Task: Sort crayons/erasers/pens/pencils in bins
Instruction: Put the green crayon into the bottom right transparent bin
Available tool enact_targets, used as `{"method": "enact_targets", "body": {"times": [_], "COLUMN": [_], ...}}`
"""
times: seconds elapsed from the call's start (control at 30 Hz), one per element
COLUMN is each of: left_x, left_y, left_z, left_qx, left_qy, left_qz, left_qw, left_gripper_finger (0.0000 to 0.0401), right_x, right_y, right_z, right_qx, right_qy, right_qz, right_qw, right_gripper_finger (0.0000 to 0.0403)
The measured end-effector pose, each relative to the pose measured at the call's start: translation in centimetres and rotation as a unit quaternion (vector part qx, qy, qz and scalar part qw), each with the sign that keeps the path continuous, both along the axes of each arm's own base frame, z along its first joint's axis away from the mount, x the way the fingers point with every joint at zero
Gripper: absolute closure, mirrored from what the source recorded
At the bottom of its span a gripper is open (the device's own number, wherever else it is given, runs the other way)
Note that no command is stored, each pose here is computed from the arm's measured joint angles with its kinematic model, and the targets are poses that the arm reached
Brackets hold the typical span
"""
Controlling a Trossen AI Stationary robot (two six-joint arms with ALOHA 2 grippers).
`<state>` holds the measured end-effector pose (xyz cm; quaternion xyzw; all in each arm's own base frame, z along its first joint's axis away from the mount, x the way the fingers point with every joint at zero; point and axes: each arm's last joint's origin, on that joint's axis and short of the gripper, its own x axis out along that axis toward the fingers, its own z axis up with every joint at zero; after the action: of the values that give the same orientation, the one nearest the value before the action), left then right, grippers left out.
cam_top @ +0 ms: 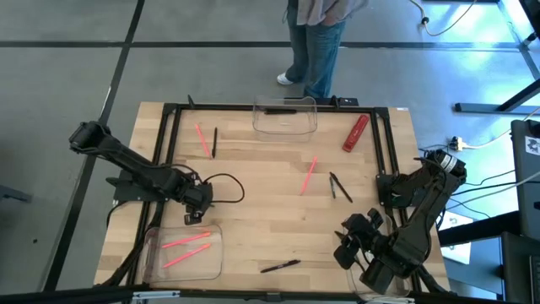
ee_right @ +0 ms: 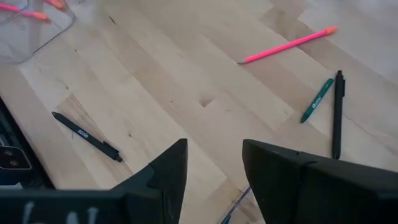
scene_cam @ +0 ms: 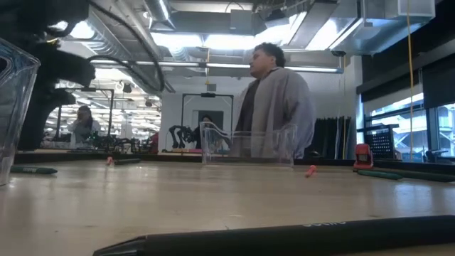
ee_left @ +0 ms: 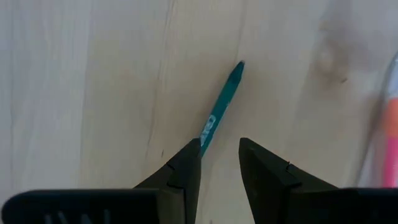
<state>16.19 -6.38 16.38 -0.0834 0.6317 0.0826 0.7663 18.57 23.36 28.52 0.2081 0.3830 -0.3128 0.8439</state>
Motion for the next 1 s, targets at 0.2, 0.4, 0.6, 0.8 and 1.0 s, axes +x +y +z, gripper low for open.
{"method": "enact_targets", "body": {"times": [0.2,0.4,0.6,0.8,1.0], "left_x": [-0.5,-1.0,-1.3,-1.3,-1.2], "left_y": [0.2,0.4,0.5,0.5,0.5], "left_z": [-1.4,-2.6,-3.1,-3.1,-3.2], "left_qx": [0.000,-0.002,-0.001,0.000,0.001], "left_qy": [0.000,-0.005,-0.004,-0.009,-0.010], "left_qz": [-0.001,-0.001,-0.002,-0.001,0.000], "left_qw": [1.000,1.000,1.000,1.000,1.000], "left_gripper_finger": [0.0299,0.0299,0.0299,0.0299,0.0299], "right_x": [0.0,0.0,0.0,0.0,0.0], "right_y": [0.0,0.0,0.0,0.0,0.0], "right_z": [0.0,0.0,0.0,0.0,0.0], "right_qx": [0.001,0.001,0.001,0.001,0.001], "right_qy": [0.000,-0.001,0.000,0.000,-0.001], "right_qz": [0.000,0.000,0.000,0.000,-0.001], "right_qw": [1.000,1.000,1.000,1.000,1.000], "right_gripper_finger": [0.0247,0.0247,0.0247,0.0247,0.0247]}}
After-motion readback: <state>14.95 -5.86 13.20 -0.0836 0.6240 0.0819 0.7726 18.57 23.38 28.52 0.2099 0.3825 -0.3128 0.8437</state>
